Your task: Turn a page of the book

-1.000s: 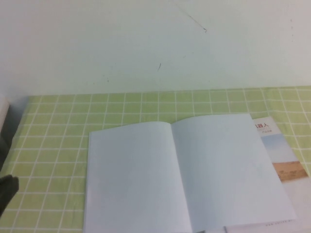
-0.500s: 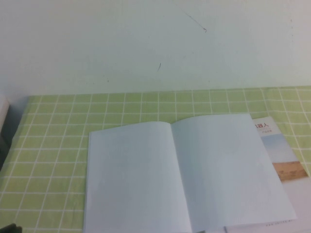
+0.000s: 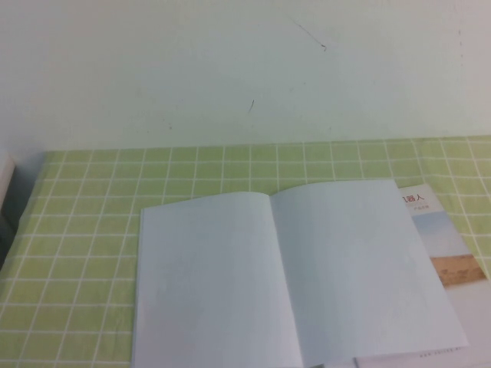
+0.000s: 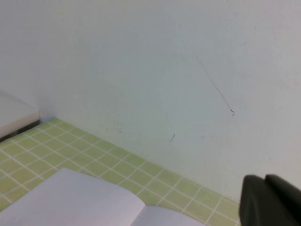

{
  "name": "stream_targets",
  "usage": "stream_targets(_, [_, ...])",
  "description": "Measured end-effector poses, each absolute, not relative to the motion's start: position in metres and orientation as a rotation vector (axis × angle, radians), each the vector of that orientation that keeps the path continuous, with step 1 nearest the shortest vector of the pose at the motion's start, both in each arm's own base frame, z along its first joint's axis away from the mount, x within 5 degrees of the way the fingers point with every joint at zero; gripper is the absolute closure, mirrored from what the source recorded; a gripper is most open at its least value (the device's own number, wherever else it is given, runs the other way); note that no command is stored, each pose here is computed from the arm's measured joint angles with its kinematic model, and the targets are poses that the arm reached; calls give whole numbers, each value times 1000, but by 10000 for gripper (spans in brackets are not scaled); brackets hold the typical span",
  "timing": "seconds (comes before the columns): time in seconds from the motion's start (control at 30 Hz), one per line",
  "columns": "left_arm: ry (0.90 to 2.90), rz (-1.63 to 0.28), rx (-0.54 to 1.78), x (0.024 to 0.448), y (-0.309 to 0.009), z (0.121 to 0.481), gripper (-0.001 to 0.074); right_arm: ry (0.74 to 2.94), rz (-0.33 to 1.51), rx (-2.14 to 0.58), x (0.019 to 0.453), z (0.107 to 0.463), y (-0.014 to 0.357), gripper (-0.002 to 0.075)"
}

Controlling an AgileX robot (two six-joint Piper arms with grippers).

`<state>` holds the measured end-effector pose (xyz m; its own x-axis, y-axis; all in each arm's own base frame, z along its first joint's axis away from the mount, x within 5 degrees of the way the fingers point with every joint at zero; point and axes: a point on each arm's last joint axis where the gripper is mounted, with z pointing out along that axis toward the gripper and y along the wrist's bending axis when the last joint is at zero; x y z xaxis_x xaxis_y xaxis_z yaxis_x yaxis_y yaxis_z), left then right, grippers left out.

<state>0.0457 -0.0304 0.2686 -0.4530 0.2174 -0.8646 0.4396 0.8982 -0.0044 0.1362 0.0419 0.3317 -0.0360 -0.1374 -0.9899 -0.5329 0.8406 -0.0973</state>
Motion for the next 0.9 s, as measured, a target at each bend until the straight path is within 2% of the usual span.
stream_targets(0.43, [2058, -280, 472, 46, -30, 269, 737, 1602, 329, -530, 137, 331, 41, 727])
stream_targets(0.67, [2056, -280, 471, 45, -30, 269, 737, 1624, 100, -530, 133, 310, 29, 727])
stream_targets(0.9, [2057, -280, 472, 45, -30, 269, 737, 1472, -107, -531, 95, 310, 24, 727])
